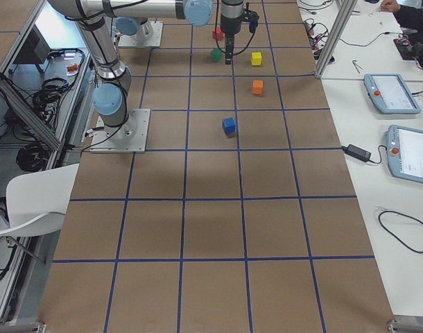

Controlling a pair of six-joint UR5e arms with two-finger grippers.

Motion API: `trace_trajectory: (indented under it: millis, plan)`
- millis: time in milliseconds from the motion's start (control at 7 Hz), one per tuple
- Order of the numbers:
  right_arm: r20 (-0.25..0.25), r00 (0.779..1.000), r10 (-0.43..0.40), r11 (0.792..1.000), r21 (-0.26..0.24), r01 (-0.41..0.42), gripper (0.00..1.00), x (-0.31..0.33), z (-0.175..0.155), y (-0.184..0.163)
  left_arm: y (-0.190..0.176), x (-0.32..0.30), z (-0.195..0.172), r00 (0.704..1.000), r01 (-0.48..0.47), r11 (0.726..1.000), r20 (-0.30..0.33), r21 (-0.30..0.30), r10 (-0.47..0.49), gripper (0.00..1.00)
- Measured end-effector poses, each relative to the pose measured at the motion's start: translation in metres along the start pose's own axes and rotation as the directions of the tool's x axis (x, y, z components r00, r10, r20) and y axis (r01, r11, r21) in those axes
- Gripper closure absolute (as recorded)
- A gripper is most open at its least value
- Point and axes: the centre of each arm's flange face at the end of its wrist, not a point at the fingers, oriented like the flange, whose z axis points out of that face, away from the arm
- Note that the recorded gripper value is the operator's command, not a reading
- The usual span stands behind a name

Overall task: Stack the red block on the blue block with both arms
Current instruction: 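Lower the open left gripper down over the red cube, then close the left gripper on the red cube and lift it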

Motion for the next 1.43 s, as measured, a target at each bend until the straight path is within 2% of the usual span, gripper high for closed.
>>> trace_trajectory:
  millis: [143,429,714,857,1143,1429]
  plan:
    - [-0.002,1.000,-0.003,1.000,-0.002,0.003,0.00,0.000,0.000,0.000,0.002,-0.006,0.019,1.000,0.006,0.999,-0.003,-0.037,-0.006,0.00]
    - [-0.003,1.000,-0.005,1.000,-0.009,0.005,0.00,0.000,0.002,0.001,0.008,-0.051,0.103,0.999,0.030,0.988,-0.031,-0.152,-0.035,0.00]
    - [-0.003,1.000,-0.004,1.000,-0.010,0.004,0.00,0.001,0.002,0.000,0.027,-0.099,0.201,0.997,-0.058,0.987,-0.050,-0.149,0.051,0.00]
    - [-0.003,1.000,-0.004,1.000,-0.010,0.004,0.00,0.001,0.002,0.000,0.035,-0.118,0.234,0.993,-0.112,0.983,-0.061,-0.144,0.104,0.00]
    - [-0.002,1.000,-0.004,1.000,-0.013,0.004,0.00,0.001,0.003,0.000,0.045,-0.134,0.274,0.984,-0.167,0.973,-0.084,-0.160,0.155,0.00]
    - [-0.003,1.000,-0.005,1.000,-0.017,0.005,0.00,0.001,0.008,0.001,0.051,-0.134,0.302,0.982,-0.181,0.973,-0.075,-0.144,0.172,0.00]
